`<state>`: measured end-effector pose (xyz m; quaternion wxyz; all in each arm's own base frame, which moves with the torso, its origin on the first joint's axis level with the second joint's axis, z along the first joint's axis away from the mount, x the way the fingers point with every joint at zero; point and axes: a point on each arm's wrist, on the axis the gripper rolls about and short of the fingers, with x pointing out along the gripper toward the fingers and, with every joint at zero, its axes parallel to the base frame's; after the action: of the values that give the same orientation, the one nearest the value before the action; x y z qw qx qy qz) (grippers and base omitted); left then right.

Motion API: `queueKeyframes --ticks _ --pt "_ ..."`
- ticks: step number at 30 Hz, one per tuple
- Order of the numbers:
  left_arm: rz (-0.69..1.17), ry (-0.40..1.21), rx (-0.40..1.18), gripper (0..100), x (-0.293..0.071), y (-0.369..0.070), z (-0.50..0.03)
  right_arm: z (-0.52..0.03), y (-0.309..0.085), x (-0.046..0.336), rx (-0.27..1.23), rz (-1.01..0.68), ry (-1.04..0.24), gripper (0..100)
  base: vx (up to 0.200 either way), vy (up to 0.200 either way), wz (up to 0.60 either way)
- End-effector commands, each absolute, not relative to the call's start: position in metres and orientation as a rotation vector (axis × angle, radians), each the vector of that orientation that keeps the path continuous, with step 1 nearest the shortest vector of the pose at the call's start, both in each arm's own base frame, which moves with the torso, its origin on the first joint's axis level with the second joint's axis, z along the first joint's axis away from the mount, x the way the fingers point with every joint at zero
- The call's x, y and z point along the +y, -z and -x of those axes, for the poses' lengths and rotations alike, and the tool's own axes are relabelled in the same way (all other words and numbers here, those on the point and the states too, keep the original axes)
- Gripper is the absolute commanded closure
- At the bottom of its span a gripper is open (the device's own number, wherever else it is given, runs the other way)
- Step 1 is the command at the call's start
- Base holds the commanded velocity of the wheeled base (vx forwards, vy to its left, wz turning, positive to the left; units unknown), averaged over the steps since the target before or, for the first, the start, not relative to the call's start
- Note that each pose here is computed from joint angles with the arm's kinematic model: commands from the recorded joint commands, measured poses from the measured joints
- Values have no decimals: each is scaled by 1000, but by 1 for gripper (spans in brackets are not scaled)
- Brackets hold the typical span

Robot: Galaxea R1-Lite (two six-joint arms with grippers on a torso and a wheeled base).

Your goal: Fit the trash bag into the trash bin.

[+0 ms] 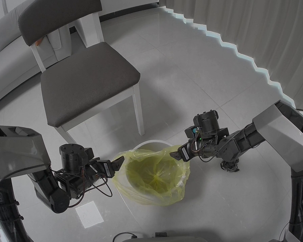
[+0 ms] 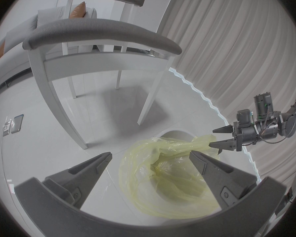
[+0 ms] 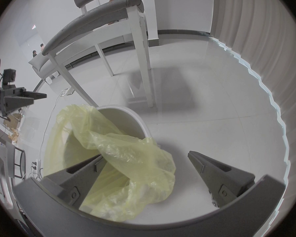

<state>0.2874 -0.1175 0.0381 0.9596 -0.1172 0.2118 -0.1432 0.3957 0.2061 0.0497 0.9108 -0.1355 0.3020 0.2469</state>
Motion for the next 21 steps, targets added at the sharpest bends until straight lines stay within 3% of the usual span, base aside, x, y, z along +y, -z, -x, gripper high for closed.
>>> queueKeyframes --ticks 1,3,4,15,21 --pt "244 293 405 0 -115 -48 -283 -403 -36 201 633 290 -499 0 0 0 0" --pt "245 294 404 0 -116 -48 -283 -405 -35 200 601 291 -497 0 0 0 0" --pt "245 292 405 0 -115 -47 -283 -406 -34 200 593 294 -498 100 0 0 0" --pt "251 294 392 0 -113 -44 -279 -406 -36 204 561 301 -510 100 0 0 0" --pt "253 297 380 0 -112 -40 -276 -406 -62 207 496 291 -512 100 0 0 0"
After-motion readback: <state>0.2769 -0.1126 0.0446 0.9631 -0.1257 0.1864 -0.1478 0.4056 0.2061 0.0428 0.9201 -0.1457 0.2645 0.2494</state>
